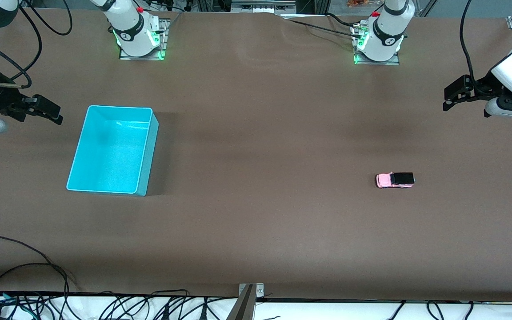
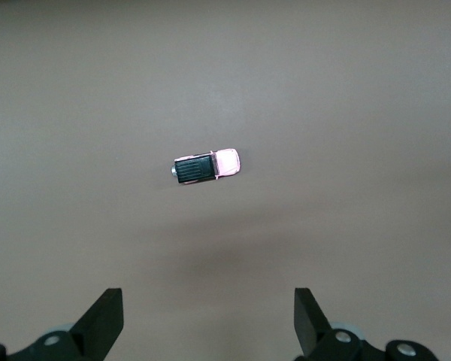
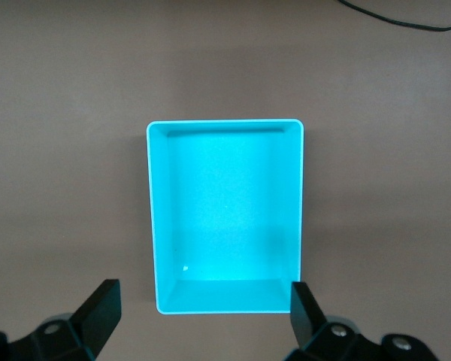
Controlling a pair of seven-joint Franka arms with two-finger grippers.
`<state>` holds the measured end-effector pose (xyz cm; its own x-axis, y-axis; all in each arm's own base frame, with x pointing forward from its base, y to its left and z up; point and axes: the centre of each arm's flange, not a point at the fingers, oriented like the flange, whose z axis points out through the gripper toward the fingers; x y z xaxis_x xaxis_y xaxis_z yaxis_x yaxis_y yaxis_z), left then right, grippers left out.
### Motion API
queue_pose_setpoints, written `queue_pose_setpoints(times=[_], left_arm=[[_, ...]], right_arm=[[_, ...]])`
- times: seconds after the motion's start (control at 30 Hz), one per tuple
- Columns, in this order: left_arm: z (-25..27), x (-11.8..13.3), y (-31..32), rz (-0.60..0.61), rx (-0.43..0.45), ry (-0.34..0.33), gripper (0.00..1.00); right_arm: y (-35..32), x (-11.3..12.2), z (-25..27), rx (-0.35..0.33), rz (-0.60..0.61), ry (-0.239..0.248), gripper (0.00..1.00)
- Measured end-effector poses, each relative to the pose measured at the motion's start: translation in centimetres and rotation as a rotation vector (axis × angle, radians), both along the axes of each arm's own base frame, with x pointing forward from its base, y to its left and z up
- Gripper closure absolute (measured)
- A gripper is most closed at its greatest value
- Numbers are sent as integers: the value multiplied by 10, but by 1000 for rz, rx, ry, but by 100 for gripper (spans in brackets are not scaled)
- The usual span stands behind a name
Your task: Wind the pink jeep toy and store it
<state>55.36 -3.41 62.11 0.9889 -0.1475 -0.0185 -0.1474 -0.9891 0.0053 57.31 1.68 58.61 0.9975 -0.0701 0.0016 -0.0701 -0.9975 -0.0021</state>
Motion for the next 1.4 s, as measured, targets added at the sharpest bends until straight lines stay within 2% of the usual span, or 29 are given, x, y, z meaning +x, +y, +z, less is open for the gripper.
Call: queue_pose_setpoints(times=[0.77,1.07,1.3,1.4], left_arm=[[-32,15,-5,-9,2,58,0],[-78,35,-6,-8,4,130,0],[-101,45,-5,-16,4,156,0],[-108,49,-5,-57,0,165,0]], right_arm=[[0,0,0,0,0,0,0],[0,0,0,0,0,0,0],[0,0,0,0,0,0,0],[0,0,0,0,0,0,0]])
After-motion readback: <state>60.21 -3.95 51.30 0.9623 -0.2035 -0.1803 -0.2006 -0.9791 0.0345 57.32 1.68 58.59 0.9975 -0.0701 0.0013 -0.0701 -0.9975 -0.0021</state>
